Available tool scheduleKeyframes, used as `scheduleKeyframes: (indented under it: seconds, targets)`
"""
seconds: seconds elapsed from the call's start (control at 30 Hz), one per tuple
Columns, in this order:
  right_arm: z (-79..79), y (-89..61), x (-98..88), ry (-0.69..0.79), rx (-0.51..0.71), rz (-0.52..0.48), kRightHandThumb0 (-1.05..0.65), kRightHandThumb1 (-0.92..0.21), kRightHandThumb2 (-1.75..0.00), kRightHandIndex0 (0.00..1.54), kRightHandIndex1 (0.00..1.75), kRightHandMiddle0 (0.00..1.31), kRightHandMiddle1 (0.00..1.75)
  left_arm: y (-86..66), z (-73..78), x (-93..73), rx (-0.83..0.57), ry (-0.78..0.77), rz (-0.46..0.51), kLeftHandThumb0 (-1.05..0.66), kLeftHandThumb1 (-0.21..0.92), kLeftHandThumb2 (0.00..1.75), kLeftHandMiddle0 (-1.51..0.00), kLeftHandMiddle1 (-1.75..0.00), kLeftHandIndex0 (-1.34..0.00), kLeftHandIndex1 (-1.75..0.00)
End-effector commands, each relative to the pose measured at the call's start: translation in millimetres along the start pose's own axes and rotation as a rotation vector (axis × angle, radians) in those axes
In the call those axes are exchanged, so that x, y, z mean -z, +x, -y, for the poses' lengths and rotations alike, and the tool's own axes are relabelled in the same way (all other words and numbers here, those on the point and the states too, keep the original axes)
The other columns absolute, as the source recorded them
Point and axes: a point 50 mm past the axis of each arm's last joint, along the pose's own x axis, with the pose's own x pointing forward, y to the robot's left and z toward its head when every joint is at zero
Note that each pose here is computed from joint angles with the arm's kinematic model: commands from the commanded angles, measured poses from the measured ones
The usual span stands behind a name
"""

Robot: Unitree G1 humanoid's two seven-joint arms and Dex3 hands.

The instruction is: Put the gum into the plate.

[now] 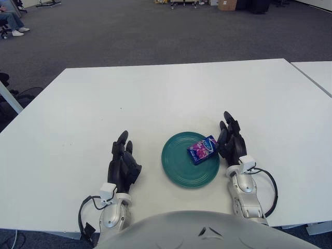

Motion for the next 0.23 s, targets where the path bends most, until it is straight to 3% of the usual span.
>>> scheduleKeyframes:
  seconds: [0.0,0.2]
  targets:
    - [10.0,-13.2,15.6,-0.028,0.009,-0.122,-0.83,-0.92,-1.01,0.18,0.01,0.00,0.31,-2.4,5.9,7.8,0.019,-0.004,-0.040,-1.00,0.92,0.99,-0.21,0.00,0.00,-0.47]
    - [14.1,-18.0,4.1,-0.068,-0.027,-0.165,-0.81,-0.92,-1.04,0.16,0.00,0.00,0.28,-2.9,10.8,9.5,0.041,-0.009,-0.035,-1.00,0.92,0.99,-0.21,0.00,0.00,-0.50]
